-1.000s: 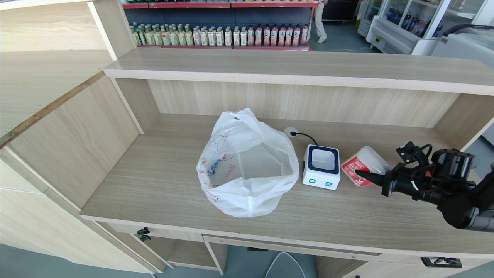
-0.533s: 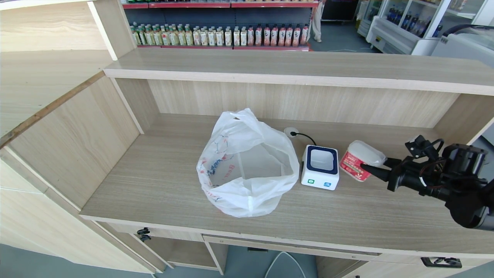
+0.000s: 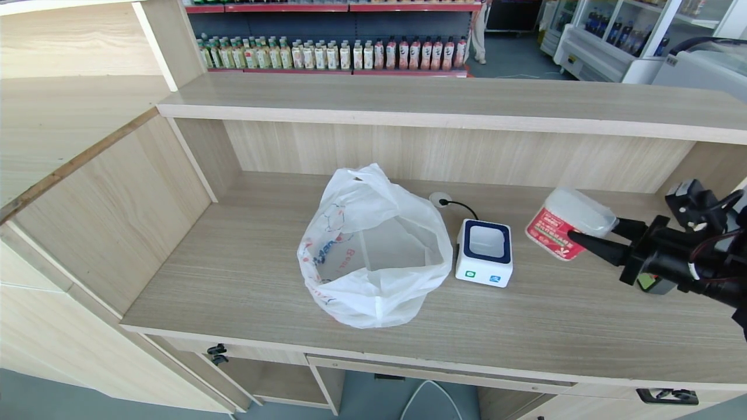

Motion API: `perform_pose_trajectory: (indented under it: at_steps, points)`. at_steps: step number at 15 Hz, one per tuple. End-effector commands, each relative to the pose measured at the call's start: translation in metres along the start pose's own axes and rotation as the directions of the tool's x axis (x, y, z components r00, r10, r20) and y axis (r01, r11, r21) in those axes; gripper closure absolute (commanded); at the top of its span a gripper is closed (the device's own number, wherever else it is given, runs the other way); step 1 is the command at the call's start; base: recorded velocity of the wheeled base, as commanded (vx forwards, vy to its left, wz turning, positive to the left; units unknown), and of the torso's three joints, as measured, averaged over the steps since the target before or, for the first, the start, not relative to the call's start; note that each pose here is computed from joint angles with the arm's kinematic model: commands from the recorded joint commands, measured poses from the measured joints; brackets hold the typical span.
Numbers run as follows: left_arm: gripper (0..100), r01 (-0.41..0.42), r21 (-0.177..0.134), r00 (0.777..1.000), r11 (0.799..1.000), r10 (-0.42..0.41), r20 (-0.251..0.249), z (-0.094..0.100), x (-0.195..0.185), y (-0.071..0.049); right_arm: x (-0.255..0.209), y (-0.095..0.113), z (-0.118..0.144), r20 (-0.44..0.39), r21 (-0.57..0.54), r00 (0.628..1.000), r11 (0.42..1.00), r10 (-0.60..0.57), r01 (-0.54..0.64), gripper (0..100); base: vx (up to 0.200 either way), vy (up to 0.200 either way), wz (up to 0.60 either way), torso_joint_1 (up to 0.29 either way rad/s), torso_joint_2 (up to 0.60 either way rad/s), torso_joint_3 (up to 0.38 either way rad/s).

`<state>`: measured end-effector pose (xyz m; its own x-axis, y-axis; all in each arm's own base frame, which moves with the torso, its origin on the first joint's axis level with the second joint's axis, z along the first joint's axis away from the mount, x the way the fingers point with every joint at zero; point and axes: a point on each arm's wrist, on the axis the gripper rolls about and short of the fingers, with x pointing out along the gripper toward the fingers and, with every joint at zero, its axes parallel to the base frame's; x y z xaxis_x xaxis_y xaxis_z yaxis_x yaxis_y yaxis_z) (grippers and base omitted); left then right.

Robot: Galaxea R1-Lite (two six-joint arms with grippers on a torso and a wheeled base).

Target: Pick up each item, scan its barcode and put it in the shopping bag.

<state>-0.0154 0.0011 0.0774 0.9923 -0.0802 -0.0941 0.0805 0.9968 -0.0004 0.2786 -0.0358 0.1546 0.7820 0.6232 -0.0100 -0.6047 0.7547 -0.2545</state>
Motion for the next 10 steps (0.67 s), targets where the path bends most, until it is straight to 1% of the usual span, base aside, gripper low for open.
perform_pose_trajectory:
  at_steps: [1,2,3,4,5,6,7,9,10]
  points:
    - [0,0.001,0.000,1.000,1.000,-0.001,0.001,0.000,0.000,0.000,-0.031,0.041,0.063,0.148,-0.147,0.983,0.985,0.108,-0.086,100,0.000,0.000,0.00,0.000,0.00,0.000]
    - [0,-0.001,0.000,1.000,1.000,0.001,0.001,0.000,0.000,0.000,-0.043,0.057,0.089,0.214,-0.225,0.960,0.966,0.179,-0.129,100,0.000,0.000,0.00,0.000,0.00,0.000]
    - [0,-0.001,0.000,1.000,1.000,0.001,0.001,0.000,0.000,0.000,-0.050,0.066,0.101,0.244,-0.245,0.946,0.957,0.214,-0.153,100,0.000,0.000,0.00,0.000,0.00,0.000]
    - [0,-0.001,0.000,1.000,1.000,0.001,0.001,0.000,0.000,0.000,-0.053,0.069,0.105,0.255,-0.250,0.940,0.954,0.227,-0.163,100,0.000,0.000,0.00,0.000,0.00,0.000]
    - [0,0.001,0.000,1.000,1.000,-0.001,0.001,0.000,0.000,0.000,-0.062,0.076,0.115,0.275,-0.259,0.920,0.943,0.279,-0.209,100,0.000,0.000,0.00,0.000,0.00,0.000]
    - [0,0.001,0.000,1.000,1.000,-0.001,0.001,0.000,0.000,0.000,-0.066,0.079,0.120,0.282,-0.262,0.906,0.934,0.316,-0.244,100,0.000,0.000,0.00,0.000,0.00,0.000]
    - [0,0.001,0.000,1.000,1.000,-0.001,0.001,0.000,0.000,0.000,-0.070,0.083,0.126,0.293,-0.273,0.894,0.926,0.340,-0.262,100,0.000,0.000,0.00,0.000,0.00,0.000]
    - [0,-0.001,0.000,1.000,1.000,0.001,0.001,0.000,0.000,0.000,-0.078,0.092,0.139,0.309,-0.343,0.854,0.887,0.418,-0.309,100,0.000,0.000,0.00,0.000,0.00,0.000]
    - [0,0.001,0.000,1.000,1.000,-0.001,0.001,0.000,0.000,0.000,-0.084,0.097,0.143,0.310,-0.371,0.842,0.871,0.442,-0.321,100,0.000,0.000,0.00,0.000,0.00,0.000]
